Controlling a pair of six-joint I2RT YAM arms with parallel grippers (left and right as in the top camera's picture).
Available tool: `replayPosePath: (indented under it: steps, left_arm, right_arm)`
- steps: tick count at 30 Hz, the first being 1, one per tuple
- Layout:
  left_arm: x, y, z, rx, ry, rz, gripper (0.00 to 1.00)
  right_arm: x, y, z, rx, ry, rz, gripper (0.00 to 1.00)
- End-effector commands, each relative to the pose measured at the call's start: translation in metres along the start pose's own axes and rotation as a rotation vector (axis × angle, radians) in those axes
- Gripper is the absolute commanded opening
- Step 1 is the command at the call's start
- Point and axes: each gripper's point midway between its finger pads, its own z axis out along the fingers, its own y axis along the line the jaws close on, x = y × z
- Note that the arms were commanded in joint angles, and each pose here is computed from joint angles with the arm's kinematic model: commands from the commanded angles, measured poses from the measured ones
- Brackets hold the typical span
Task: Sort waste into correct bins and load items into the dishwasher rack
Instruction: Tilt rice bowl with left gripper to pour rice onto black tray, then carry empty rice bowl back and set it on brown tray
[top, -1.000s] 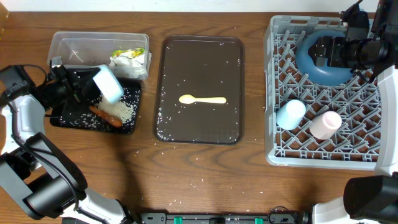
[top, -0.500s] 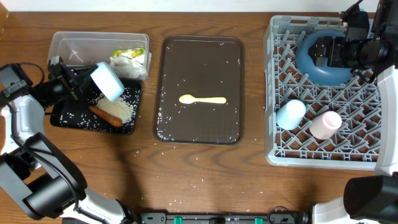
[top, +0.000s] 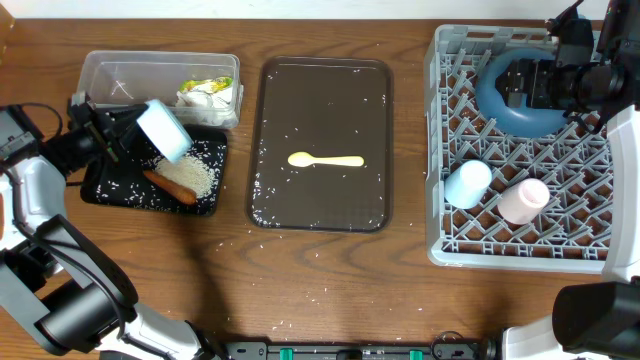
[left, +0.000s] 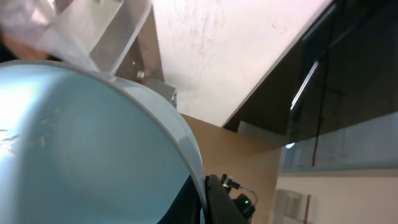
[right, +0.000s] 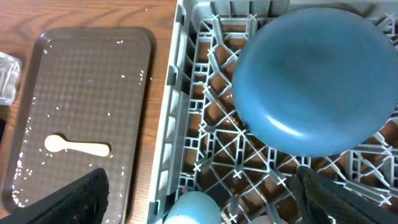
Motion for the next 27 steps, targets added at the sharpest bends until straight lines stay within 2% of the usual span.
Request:
replayPosePath:
  steps: [1, 3, 8, 11, 15, 22, 27]
  left_arm:
    - [0.001, -0.001, -0.004, 0.034, 0.023, -0.015, 0.06]
    - [0.009, -0.008, -0.003, 0.064, 0.066, -0.039, 0.06]
    - [0.009, -0.009, -0.004, 0.065, 0.063, -0.021, 0.06]
    - [0.016, -0.010, 0.000, 0.056, 0.078, -0.127, 0.06]
    - [0.009, -0.020, -0.004, 0.072, 0.057, 0.076, 0.06]
    - [0.013, -0.018, 0.000, 0.066, 0.071, 0.024, 0.06]
    - [0.028, -0.016, 0.024, 0.048, 0.135, 0.088, 0.06]
  right_arm:
    - [0.002, 0.000, 0.001, -0.002, 0.007, 0.014, 0.93]
    - [0.003, 0.000, 0.001, -0.003, 0.011, 0.016, 0.93]
    - [0.002, 0.000, 0.001, -0.002, 0.006, 0.014, 0.93]
    - [0.002, 0.000, 0.002, -0.002, 0.007, 0.014, 0.93]
    - [0.003, 0.000, 0.002, -0.002, 0.008, 0.015, 0.93]
    - [0.002, 0.000, 0.002, -0.002, 0.006, 0.014, 0.93]
    - [0.002, 0.000, 0.002, -0.002, 0.006, 0.014, 0.94]
